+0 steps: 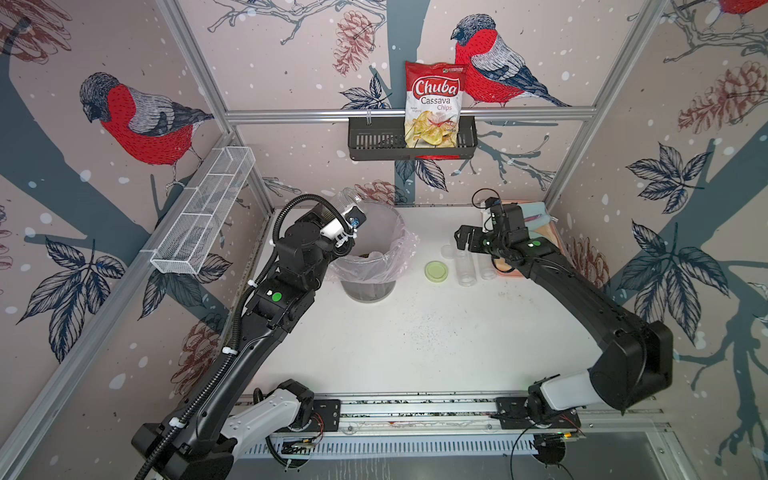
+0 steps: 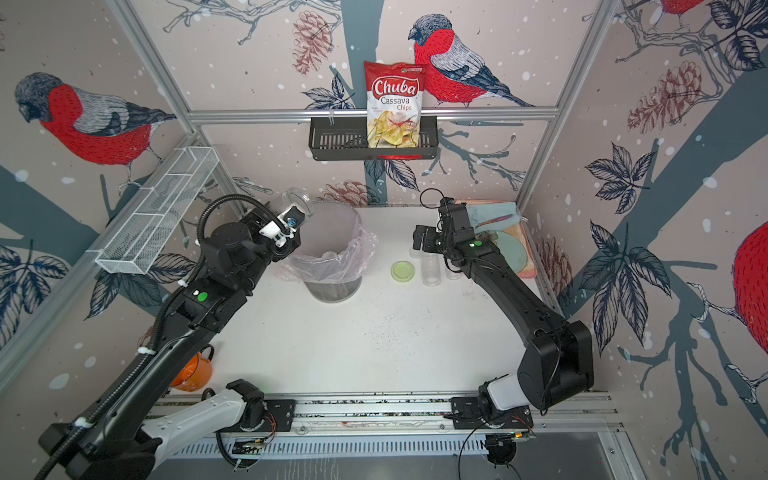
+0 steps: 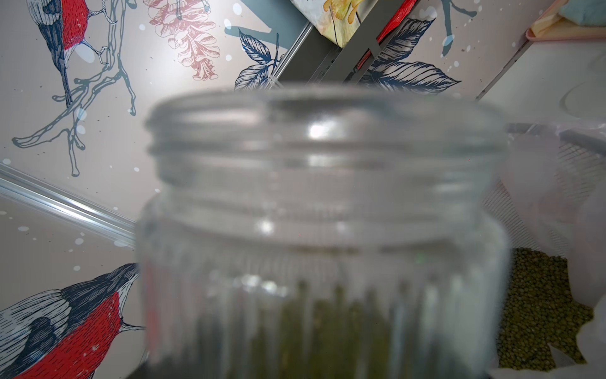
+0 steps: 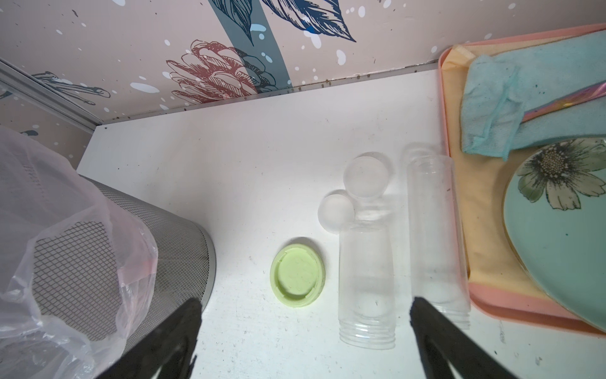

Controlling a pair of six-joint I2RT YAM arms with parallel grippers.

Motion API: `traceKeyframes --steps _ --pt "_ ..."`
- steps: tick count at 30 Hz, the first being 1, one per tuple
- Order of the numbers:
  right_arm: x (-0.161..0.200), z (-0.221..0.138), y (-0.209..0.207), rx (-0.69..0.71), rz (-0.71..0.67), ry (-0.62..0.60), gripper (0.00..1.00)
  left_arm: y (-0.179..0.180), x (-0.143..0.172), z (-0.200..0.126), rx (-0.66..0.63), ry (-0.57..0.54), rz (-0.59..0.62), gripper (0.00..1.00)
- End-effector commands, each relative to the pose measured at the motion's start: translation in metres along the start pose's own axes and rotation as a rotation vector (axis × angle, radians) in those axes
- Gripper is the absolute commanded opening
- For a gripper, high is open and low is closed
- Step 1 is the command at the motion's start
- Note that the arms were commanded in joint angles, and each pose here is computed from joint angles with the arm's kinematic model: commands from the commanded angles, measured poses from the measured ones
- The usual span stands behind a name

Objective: Empty moldy mung beans from jars
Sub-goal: Pour the moldy mung beans from the jar into the trash bin.

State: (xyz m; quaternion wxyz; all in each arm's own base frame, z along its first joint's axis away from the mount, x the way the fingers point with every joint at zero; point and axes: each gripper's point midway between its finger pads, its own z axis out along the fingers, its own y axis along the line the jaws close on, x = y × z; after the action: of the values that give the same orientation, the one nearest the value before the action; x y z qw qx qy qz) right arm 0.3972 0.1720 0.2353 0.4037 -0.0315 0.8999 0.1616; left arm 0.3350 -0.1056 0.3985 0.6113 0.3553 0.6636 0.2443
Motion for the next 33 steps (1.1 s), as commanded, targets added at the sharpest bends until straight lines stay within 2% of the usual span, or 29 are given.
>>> traceKeyframes --steps 1,17,26,33 --pt "-0.007 0.0 0.006 -0.03 0.005 -0.018 1.0 0.018 0.0 -0.001 -0.097 0.006 0.046 0.0" --pt "-0.001 0.004 0.008 -0.044 0.014 0.001 0.99 0.015 0.022 0.009 -0.127 0.113 0.211 0.0" --pt "0.001 0.005 0.01 -0.052 0.018 0.009 0.99 0.022 0.023 0.005 -0.161 0.12 0.251 0.0" --pt "0.0 0.007 0.014 -0.071 0.023 0.012 0.99 0.026 0.025 0.008 -0.176 0.152 0.339 0.0"
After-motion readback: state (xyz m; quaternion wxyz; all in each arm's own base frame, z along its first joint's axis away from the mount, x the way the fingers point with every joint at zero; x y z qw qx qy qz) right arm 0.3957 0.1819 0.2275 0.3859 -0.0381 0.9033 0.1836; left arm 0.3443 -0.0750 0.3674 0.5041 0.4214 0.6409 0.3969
